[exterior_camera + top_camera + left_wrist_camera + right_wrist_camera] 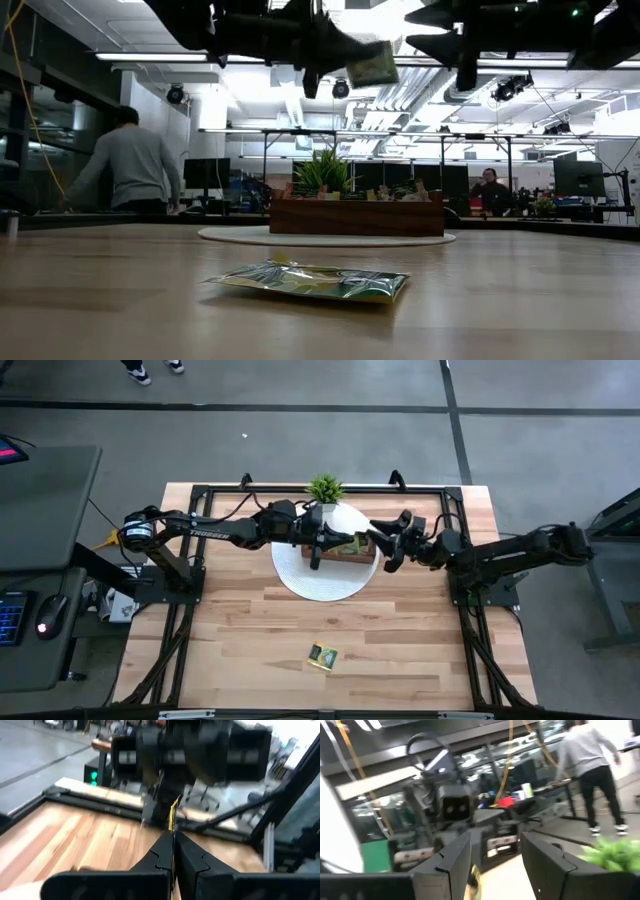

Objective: Pick & Place Tea
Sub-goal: Put the yellow tea bag into the middle section of the wooden organizer

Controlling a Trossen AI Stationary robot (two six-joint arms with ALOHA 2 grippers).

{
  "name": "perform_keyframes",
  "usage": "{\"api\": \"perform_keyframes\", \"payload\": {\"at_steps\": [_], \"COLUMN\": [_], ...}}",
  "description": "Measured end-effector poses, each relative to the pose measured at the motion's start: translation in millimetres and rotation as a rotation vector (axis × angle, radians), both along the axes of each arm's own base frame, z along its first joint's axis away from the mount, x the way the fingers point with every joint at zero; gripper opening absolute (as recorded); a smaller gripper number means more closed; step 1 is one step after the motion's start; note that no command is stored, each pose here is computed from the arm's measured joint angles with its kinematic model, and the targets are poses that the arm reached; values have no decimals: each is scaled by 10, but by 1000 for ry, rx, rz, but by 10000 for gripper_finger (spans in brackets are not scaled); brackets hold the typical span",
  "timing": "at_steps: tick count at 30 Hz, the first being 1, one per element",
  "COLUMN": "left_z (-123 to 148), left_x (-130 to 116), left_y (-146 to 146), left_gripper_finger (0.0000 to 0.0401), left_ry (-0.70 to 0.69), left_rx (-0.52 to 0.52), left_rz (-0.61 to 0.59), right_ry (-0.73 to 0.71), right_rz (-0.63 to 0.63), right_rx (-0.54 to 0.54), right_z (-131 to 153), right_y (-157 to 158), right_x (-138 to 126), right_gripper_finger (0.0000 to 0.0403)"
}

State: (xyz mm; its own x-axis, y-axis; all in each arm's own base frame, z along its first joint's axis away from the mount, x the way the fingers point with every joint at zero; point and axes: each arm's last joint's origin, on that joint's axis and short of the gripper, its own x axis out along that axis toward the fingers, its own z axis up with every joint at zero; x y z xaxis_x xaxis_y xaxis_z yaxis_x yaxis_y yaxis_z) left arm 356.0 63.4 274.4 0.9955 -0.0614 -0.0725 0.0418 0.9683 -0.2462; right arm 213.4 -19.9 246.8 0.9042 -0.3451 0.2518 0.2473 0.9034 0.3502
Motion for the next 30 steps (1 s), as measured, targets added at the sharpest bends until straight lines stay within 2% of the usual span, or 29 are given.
{"api": "perform_keyframes", "payload": {"at_steps": [10, 15, 19, 23, 30], "left_z": [-205, -407, -483, -690, -727], "left_x": [-48, -8, 4, 24, 87], "left_y": [74, 267, 427, 553, 708], "left_gripper_finger": [0, 0, 0, 0, 0], "left_ry": [213, 272, 267, 312, 296], "left_rx": [126, 101, 67, 17, -13], "left_rz": [72, 110, 99, 94, 87], "right_ry": [44, 43, 49, 54, 60], "right_rz": [-83, -86, -86, -84, -80], "right_rx": [6, 4, 4, 5, 20], "right_z": [164, 198, 192, 186, 175], "right_y": [-6, -3, -3, -2, -2], "right_x": [-294, -359, -358, -355, -353], "right_gripper_finger": [169, 169, 170, 170, 170]}}
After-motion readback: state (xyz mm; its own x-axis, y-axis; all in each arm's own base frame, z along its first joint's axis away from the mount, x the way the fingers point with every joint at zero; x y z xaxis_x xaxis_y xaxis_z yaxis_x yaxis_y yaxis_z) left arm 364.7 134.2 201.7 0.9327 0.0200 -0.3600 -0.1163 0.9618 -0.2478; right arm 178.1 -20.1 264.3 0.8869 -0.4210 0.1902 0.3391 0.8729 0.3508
